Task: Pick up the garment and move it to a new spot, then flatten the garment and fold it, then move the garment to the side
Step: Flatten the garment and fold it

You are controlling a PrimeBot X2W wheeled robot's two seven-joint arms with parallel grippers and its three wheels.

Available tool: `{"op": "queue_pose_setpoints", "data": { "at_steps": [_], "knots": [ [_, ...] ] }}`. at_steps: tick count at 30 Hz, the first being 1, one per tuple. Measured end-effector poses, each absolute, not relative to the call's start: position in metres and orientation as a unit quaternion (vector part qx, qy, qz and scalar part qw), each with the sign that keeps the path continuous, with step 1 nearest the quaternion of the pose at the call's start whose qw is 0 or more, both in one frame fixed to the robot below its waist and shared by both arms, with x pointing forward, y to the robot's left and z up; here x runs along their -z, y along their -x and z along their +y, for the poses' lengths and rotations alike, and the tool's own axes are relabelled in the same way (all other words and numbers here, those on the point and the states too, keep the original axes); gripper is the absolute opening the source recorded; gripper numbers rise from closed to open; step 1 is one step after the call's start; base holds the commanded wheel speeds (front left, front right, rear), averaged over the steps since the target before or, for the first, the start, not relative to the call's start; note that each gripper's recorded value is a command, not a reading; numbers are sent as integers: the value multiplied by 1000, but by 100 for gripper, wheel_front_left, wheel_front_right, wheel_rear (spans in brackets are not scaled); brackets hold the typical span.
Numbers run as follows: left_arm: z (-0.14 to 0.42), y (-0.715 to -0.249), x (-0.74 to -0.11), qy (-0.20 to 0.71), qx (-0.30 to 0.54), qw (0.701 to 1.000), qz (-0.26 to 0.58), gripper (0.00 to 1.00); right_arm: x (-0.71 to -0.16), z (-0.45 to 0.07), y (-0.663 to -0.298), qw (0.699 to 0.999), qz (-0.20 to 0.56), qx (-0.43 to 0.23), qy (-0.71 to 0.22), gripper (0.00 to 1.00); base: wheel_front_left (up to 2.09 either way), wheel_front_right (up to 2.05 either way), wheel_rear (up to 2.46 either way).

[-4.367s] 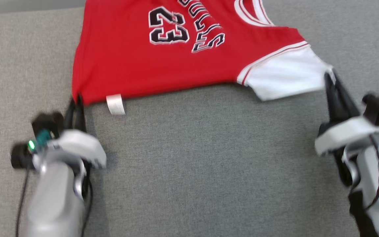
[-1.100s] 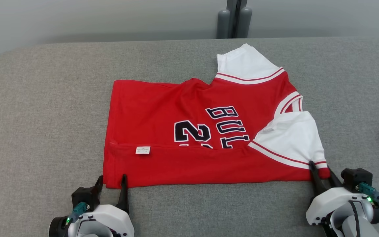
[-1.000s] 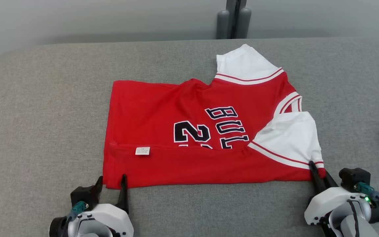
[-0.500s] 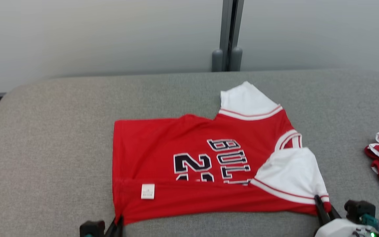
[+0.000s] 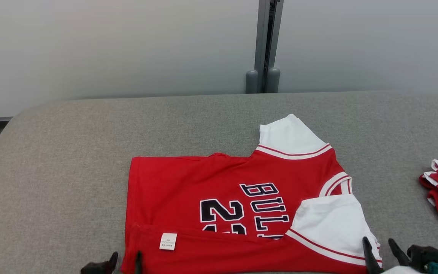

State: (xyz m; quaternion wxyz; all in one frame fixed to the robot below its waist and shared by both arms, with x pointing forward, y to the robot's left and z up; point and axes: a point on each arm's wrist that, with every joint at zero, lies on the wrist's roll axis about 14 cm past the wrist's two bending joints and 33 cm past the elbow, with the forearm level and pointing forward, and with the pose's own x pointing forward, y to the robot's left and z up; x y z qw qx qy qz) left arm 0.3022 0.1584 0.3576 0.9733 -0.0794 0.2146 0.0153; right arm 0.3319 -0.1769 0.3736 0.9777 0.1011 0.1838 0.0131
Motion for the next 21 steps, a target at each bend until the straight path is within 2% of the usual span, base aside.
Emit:
{"op": "queue_pose_setpoints", "data": {
  "at_steps": [8,15,21],
  "knots": [
    [152,-379,-404,67,3,988,140,100,-419,-172,-406,990,115,-46,-64,100,0,0,0],
    [159,-443,-403,51,2,982,180,100,-441,-158,-467,991,102,-70,-53,100,0,0,0],
    [158,-478,-392,35,11,974,223,100,-441,-150,-499,989,111,-95,-25,100,0,0,0]
  ]
}}
